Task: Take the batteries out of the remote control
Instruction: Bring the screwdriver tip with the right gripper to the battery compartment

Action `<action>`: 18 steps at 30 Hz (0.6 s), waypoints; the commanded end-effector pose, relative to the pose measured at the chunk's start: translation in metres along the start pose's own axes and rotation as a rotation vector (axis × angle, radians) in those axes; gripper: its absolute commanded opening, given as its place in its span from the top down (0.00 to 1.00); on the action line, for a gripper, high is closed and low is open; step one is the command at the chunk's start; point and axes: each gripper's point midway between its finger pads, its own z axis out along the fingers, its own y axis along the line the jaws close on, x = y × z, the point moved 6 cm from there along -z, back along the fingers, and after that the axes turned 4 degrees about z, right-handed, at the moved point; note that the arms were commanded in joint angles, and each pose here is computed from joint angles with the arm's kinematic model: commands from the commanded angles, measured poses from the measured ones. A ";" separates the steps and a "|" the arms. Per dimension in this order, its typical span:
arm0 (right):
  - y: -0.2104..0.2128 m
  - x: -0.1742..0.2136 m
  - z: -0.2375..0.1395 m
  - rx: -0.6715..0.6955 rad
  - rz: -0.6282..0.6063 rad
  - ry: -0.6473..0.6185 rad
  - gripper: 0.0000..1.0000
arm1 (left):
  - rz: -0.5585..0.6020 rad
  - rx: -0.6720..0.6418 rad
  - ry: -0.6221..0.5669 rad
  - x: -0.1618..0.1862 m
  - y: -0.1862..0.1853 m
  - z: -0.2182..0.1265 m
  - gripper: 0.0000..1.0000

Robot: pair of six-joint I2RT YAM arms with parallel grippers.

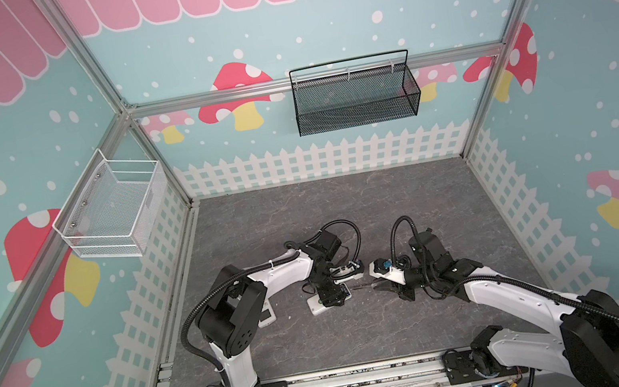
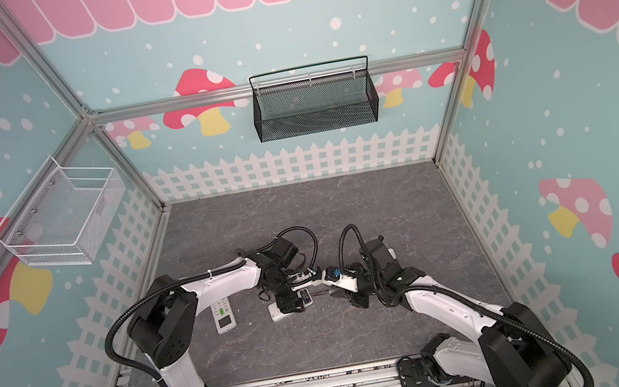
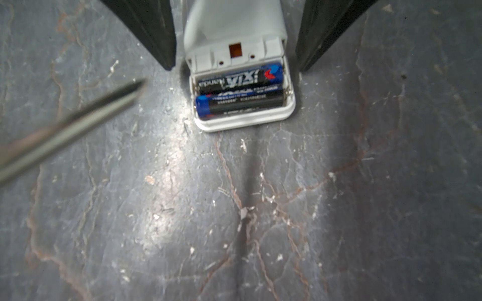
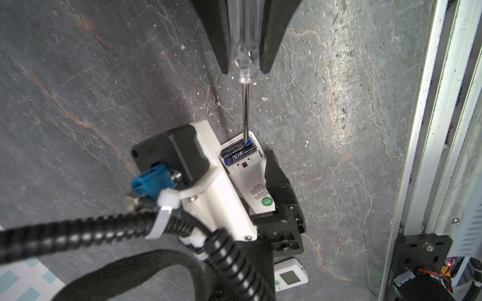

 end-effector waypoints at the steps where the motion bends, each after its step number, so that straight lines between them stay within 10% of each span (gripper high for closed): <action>1: 0.005 0.003 0.006 -0.032 -0.039 0.002 1.00 | 0.015 0.066 0.059 0.015 -0.012 0.015 0.39; 18: 0.003 0.000 0.021 -0.036 -0.053 0.023 1.00 | 0.018 0.103 0.049 0.013 -0.017 0.011 0.62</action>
